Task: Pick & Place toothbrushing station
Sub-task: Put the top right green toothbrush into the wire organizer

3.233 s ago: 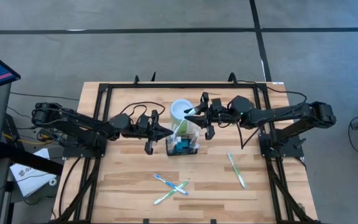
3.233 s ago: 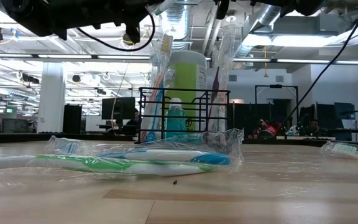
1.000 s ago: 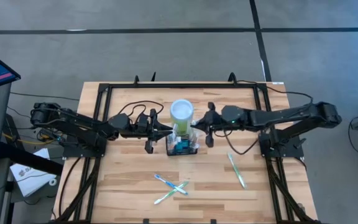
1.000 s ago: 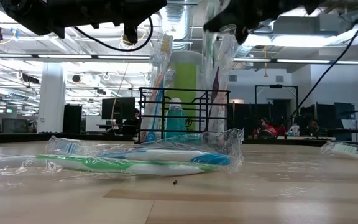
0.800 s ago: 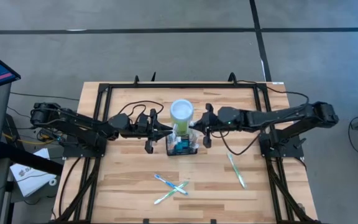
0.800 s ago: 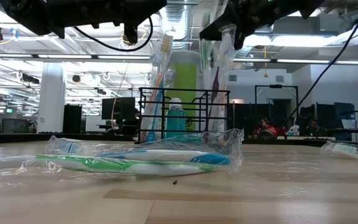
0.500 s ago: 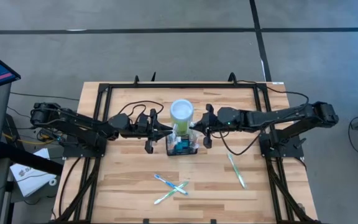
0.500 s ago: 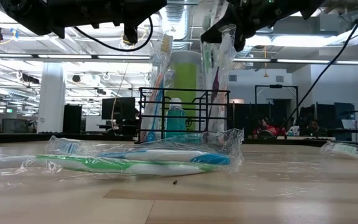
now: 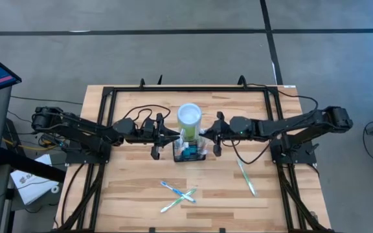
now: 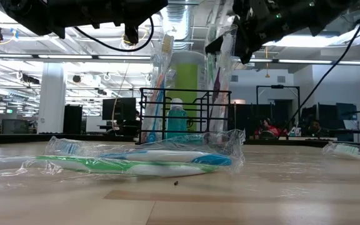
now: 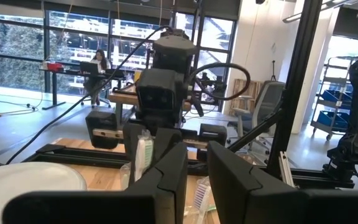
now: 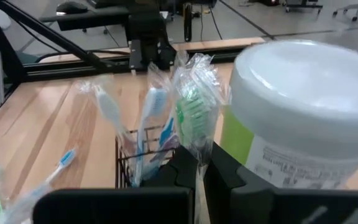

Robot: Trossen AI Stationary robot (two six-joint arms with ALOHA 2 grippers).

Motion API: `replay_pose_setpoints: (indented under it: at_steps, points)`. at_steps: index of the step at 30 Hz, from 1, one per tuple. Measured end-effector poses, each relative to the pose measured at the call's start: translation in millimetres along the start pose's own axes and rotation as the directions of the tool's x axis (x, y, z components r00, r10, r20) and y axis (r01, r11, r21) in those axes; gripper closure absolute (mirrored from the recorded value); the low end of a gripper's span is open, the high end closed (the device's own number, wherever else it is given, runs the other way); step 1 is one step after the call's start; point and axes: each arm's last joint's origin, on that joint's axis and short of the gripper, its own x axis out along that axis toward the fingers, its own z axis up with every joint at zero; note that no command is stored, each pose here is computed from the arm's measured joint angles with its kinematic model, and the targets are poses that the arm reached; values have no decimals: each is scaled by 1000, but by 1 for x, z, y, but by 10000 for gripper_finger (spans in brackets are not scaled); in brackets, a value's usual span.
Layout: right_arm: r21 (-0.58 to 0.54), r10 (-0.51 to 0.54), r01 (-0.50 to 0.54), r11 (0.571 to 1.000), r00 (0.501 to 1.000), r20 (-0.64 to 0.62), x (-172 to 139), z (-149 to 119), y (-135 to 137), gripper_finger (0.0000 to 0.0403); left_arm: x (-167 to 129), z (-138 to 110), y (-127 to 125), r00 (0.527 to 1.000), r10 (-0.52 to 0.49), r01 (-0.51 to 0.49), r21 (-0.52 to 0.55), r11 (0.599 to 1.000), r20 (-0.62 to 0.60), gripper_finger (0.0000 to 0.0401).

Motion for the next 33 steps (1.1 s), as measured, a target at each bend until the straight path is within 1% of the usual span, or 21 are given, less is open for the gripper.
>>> replay_pose_setpoints:
  at_steps: [3,10,18,28,33]
  points:
    - [18,-14,14,1000,1000,-9,0,-3,-1,401,0,0,0,1000,0,0,0,1000,0,345]
    - [14,-17,17,1000,1000,-11,0,-4,0,400,0,0,0,1000,0,0,0,1000,0,345]
    - [18,-19,19,1000,1000,-10,6,-6,0,394,0,0,0,1000,0,0,0,1000,0,345]
    - [10,-18,18,1000,1000,-10,5,-6,0,357,0,0,0,1000,0,0,0,1000,0,345]
    - [6,-18,18,1000,1000,-10,4,-6,0,344,0,0,0,1000,0,0,0,1000,0,345]
